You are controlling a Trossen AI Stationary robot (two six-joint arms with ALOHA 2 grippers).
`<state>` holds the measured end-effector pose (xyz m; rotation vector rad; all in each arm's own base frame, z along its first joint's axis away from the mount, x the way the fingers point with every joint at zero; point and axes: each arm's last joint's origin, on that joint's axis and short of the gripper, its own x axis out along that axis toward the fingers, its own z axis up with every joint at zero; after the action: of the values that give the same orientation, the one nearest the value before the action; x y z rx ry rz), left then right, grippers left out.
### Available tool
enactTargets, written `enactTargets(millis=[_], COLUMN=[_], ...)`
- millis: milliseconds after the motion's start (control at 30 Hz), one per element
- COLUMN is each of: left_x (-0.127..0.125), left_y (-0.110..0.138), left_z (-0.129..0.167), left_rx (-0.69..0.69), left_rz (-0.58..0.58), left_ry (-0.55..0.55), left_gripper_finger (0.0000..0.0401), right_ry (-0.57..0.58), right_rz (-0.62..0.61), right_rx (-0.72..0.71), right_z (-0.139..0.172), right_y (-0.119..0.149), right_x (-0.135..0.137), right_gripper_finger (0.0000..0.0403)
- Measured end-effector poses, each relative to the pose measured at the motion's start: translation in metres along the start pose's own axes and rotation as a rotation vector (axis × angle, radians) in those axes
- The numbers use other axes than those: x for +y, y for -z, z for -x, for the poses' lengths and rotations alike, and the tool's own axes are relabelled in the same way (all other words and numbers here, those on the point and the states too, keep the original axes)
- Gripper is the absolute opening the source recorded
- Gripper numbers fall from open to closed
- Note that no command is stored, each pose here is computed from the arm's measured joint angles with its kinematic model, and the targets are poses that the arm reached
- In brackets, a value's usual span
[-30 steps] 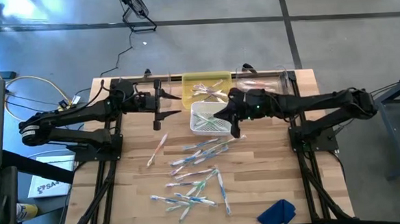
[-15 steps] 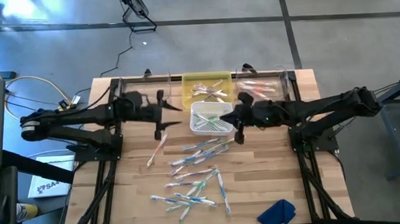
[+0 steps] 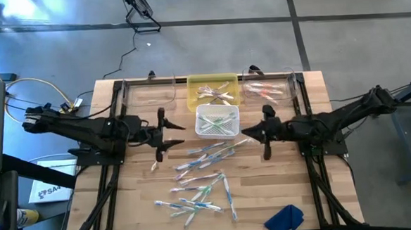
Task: Pick & Place Toothbrushes
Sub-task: Put the orange toothbrush into the right transparent bin
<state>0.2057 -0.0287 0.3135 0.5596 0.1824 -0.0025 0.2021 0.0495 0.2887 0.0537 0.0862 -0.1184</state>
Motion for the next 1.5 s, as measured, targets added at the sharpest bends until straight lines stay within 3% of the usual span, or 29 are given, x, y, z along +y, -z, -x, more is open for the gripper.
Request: enactTargets(millis=[200,367,567,933,1500], left_x=[-0.019,-0.025,-0.027,-0.027,-0.027], left_y=[0.005,0.003,0.002,0.002,0.002], left_z=[0.002,0.004,0.004,0.004,0.004], left_rx=[-0.044,-0.084,-0.122,-0.123,-0.119], left_rz=[0.003,0.001,-0.005,-0.008,0.078], left_ry=[0.019,0.063,0.128,0.128,0.133], left_gripper_finger=[0.0200,0.0200,0.0200,0.0200,0.0200], right_ry=[-0.122,-0.147,-0.147,-0.144,-0.141], right_rz=[-0.057,-0.053,-0.041,0.001,0.041], right_rx=[-0.168,-0.147,-0.148,-0.147,-0.131], right_z=[0.010,0.010,0.010,0.010,0.010], right_y=[0.028,0.040,0.041,0.041,0.043], right_x=[0.002,0.002,0.002,0.002,0.002], right_gripper_finger=[0.0002,0.0002,0.0002,0.0002,0.0002])
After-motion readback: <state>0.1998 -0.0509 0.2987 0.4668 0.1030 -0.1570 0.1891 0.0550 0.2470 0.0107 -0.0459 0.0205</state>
